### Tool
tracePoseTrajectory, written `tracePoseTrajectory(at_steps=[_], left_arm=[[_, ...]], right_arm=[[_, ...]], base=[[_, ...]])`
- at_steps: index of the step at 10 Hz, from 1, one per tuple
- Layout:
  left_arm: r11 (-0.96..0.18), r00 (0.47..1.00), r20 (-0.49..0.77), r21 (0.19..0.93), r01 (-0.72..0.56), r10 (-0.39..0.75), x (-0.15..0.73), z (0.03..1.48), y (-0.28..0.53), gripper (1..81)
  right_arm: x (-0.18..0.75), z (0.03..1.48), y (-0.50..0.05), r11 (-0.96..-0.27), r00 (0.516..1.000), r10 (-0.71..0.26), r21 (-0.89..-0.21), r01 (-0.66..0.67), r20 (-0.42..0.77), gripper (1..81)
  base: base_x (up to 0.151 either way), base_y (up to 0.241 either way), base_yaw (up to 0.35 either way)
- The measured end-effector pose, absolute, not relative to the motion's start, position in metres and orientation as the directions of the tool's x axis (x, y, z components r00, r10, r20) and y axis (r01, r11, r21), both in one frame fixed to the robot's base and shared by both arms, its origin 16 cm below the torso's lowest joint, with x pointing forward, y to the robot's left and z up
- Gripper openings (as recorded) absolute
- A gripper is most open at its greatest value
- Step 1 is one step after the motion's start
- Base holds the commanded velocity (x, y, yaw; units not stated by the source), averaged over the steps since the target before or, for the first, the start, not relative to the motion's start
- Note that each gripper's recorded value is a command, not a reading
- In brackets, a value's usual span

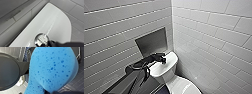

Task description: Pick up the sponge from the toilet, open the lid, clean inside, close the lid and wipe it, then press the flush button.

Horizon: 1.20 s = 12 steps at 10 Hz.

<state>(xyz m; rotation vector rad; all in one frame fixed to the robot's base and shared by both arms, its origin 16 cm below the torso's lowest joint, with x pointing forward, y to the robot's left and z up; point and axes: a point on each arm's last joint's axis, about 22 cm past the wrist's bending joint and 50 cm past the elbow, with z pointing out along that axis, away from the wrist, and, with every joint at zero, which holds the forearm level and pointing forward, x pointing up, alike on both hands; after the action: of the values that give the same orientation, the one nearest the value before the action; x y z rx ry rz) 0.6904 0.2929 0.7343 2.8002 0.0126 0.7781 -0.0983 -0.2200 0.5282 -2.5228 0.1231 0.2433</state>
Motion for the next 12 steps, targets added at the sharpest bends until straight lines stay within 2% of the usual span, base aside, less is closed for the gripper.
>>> tracePoseTrajectory(at_steps=[12], left_arm=[[-0.988, 0.837, 0.545, 0.149, -0.037, 0.051, 0.687, 0.692, 0.315, 1.0]], right_arm=[[-0.114, 0.538, -0.217, -0.813, 0.973, -0.069, -0.553, -0.184, -0.222, 1.0]], base=[[0.0, 0.0, 0.0]])
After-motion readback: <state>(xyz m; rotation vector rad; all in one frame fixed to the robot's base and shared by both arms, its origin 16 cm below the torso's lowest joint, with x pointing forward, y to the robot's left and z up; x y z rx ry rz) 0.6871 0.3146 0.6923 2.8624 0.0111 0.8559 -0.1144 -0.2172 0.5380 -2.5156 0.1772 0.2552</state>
